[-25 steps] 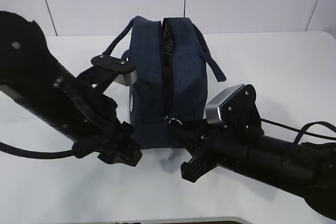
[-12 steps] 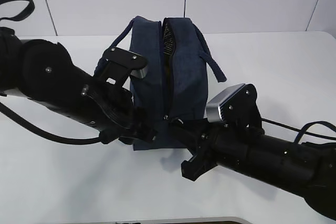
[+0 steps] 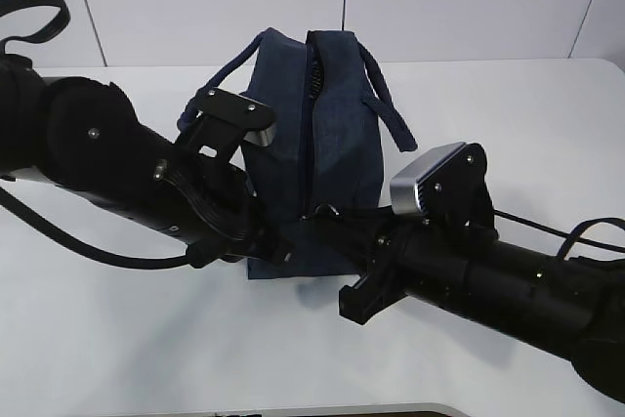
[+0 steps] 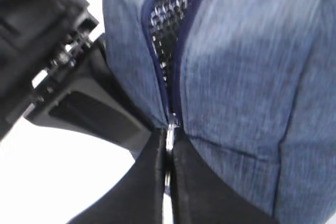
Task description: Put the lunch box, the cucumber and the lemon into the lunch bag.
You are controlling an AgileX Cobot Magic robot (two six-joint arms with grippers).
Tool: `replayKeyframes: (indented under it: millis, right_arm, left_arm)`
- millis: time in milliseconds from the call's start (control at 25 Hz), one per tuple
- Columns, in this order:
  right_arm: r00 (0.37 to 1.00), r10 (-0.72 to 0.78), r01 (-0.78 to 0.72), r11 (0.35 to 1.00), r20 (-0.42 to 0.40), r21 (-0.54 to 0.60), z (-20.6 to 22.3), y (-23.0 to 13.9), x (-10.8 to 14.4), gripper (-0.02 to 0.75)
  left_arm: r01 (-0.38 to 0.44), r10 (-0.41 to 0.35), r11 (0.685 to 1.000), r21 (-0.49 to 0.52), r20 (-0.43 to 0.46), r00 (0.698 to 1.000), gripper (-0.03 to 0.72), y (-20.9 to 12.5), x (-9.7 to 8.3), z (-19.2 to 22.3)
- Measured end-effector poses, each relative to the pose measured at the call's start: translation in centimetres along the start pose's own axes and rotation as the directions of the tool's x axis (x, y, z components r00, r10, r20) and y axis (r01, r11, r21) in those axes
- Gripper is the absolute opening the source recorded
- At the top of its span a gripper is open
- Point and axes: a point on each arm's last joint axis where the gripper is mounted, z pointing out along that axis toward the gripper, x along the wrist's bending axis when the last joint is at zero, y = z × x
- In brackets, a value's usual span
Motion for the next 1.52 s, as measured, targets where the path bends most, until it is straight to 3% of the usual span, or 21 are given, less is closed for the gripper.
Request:
replayKeyframes:
  millis: [1080,1520]
  right_arm:
    - [0.999,-0.030,0.031,0.998,0.014,-0.052,-1.0,2.6,0.3,0.006]
    - [0.996,-0.077,0.081,0.992,0.040,-0.097,-0.6,6.4,0.1,0.006]
  left_arm:
    - [-0.033,0.033,0.999,-0.018,-0.002,0.999,0.010,0.4,-0.1,-1.2]
    - [-0.035,0.035,0.999,0.006,-0.005,0.999,0.010,-0.5,0.0,-1.0]
